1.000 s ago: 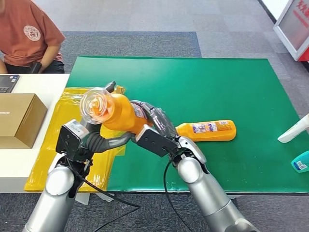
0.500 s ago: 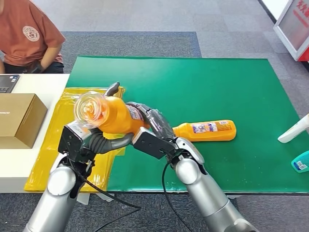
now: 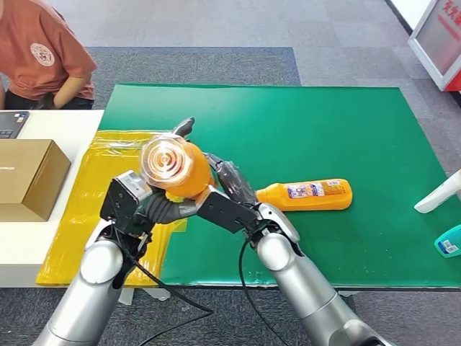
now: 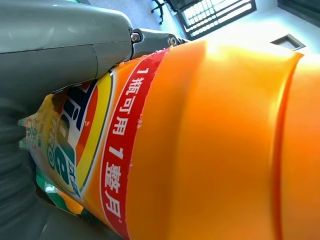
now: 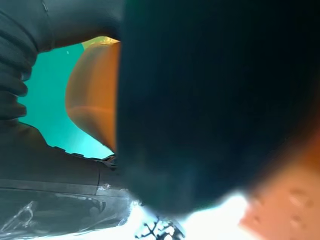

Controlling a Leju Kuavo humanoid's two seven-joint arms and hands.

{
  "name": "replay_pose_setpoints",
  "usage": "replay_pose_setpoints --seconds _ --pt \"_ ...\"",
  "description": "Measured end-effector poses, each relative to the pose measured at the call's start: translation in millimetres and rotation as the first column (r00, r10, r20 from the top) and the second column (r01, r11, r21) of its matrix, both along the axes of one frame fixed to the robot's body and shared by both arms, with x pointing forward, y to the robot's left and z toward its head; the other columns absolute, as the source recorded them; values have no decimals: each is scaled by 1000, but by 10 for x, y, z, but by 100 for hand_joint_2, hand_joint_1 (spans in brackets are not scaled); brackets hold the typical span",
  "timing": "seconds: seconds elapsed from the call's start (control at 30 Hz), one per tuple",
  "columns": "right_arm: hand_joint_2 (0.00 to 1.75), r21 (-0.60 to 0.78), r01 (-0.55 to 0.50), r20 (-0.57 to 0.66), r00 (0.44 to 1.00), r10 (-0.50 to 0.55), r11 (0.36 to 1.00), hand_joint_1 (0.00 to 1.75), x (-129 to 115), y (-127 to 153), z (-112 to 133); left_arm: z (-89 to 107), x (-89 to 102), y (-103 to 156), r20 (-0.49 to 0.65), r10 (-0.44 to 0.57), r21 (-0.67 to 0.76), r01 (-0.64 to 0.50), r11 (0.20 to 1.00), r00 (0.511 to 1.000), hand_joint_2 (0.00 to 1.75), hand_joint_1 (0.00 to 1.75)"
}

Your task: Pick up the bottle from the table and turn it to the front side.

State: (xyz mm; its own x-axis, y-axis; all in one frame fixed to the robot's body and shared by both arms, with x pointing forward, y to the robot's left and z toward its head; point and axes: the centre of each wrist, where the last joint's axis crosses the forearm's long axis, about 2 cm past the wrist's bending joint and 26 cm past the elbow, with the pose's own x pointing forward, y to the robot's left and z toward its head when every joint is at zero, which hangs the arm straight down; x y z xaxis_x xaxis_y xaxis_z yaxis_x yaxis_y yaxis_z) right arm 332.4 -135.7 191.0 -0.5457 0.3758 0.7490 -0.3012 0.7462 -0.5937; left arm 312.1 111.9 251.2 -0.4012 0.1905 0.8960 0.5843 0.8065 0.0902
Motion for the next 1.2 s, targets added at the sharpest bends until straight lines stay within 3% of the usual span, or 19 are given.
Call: replay_pose_setpoints --seconds 0.1,0.7,0.73,0.87,1.2 --pt "175 -9 -7 7 1000 7 1000 175 5 20 -1 5 14 -1 0 -2 2 2 1000 1000 175 173" --pt "175 -18 -18 -39 999 17 1000 175 0 55 -108 -65 55 13 -20 5 27 -5 1000 1000 175 175" --pt "175 -18 -17 -41 999 16 1000 168 0 56 -112 -69 57 12 -22 6 27 -5 1000 1000 175 175" --pt "175 -21 -10 -50 999 9 1000 2 5 61 -123 -85 63 18 -31 13 23 -13 1000 999 175 175" --pt "175 -32 34 -91 995 -37 999 0 17 68 -168 -137 102 137 -26 105 38 -104 994 994 175 175"
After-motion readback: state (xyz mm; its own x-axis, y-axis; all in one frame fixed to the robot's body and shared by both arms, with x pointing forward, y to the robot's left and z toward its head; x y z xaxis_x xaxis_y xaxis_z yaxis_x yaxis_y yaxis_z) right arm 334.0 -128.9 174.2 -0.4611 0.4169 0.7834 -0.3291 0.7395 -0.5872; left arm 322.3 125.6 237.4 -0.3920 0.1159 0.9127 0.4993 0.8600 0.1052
